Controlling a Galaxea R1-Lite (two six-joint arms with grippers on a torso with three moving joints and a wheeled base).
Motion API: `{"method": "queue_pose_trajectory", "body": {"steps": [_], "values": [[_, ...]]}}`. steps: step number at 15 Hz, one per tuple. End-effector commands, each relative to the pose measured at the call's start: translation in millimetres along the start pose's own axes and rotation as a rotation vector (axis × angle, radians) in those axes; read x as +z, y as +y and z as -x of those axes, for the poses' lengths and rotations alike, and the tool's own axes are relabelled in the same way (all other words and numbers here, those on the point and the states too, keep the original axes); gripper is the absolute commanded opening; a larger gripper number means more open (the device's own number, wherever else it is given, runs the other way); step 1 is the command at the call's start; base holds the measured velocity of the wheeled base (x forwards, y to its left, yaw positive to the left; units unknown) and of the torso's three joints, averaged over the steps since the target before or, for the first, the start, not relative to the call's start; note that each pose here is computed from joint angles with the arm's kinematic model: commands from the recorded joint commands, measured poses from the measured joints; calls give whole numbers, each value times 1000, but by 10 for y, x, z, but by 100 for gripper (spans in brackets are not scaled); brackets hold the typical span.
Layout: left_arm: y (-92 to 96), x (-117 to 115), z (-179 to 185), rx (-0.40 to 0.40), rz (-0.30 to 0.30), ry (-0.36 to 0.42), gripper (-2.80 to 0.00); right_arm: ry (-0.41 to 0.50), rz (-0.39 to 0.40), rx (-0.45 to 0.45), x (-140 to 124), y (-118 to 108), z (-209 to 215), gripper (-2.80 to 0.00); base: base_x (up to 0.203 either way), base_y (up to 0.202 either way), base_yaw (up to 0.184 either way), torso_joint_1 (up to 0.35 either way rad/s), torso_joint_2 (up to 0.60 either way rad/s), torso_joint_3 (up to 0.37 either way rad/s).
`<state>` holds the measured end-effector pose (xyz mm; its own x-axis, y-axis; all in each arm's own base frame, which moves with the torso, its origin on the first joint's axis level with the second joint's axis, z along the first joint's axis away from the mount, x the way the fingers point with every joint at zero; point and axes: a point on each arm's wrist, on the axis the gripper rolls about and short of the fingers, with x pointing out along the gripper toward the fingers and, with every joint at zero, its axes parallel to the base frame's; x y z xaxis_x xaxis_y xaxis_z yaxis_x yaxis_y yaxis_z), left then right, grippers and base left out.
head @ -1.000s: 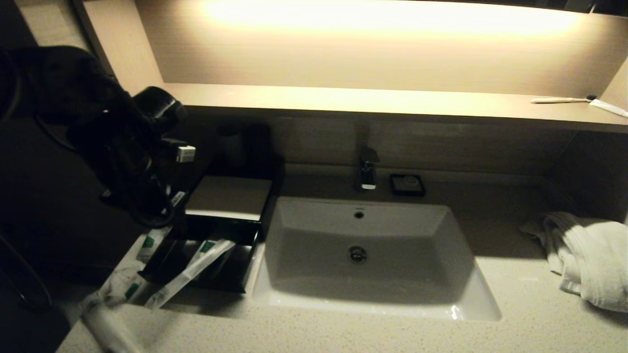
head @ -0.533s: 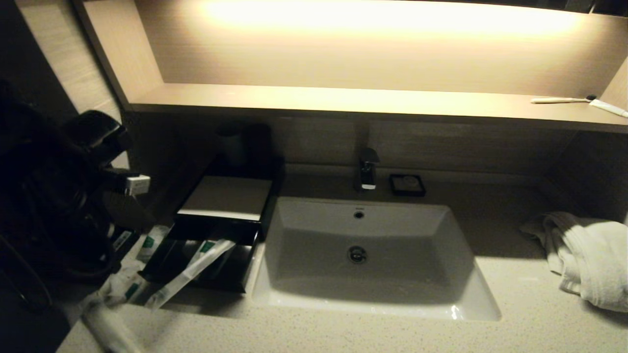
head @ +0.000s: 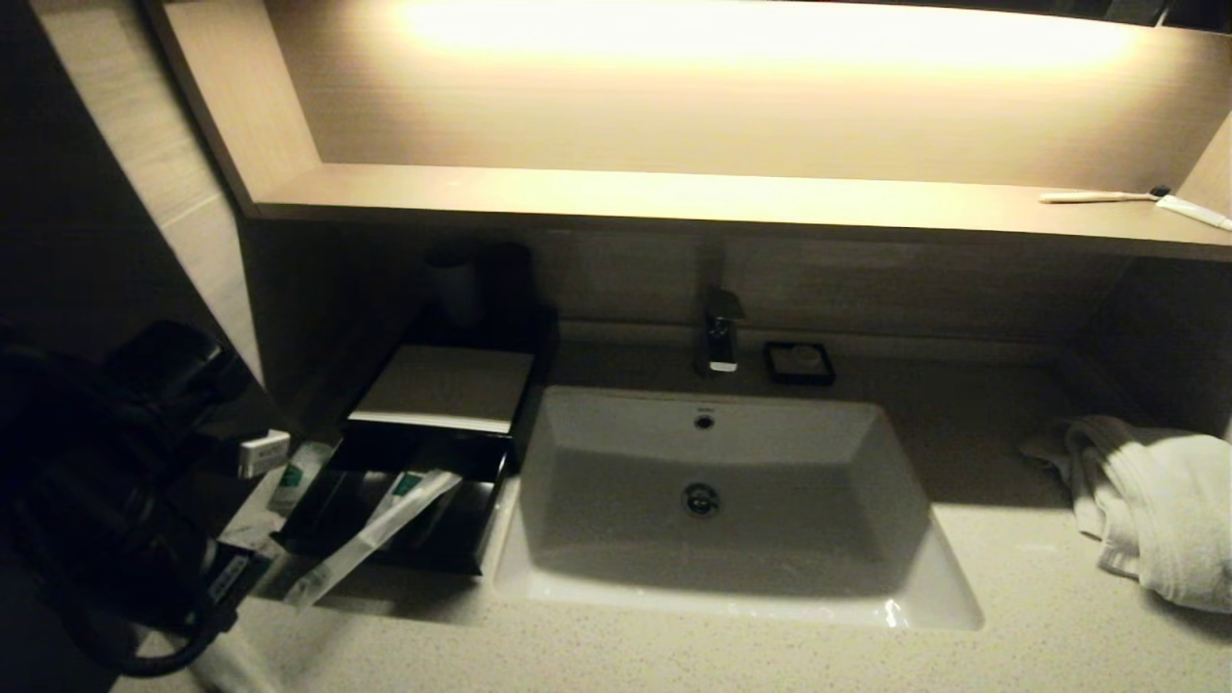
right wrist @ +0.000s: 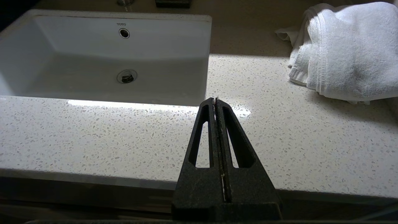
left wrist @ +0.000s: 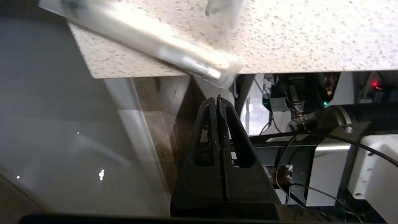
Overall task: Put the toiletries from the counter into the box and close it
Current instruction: Place the bathroom toiletry into the drawer
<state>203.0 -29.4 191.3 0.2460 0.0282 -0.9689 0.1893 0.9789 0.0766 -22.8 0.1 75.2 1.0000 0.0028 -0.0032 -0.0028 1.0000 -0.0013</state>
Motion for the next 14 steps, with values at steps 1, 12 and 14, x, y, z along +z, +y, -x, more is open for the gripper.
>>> {"method": "queue_pose_trajectory", "body": {"steps": [1, 12, 14], "values": [[-1, 35, -56, -1, 0, -13, -280, 0, 0, -1, 0, 0, 0, -280, 0, 0, 0, 0, 0, 0], [-15, 221, -447, -3, -1, 9, -280, 0, 0, 0, 0, 0, 0, -280, 0, 0, 0, 0, 0, 0], [-13, 273, -515, -2, 2, 5, -280, 0, 0, 0, 0, 0, 0, -280, 0, 0, 0, 0, 0, 0]]}}
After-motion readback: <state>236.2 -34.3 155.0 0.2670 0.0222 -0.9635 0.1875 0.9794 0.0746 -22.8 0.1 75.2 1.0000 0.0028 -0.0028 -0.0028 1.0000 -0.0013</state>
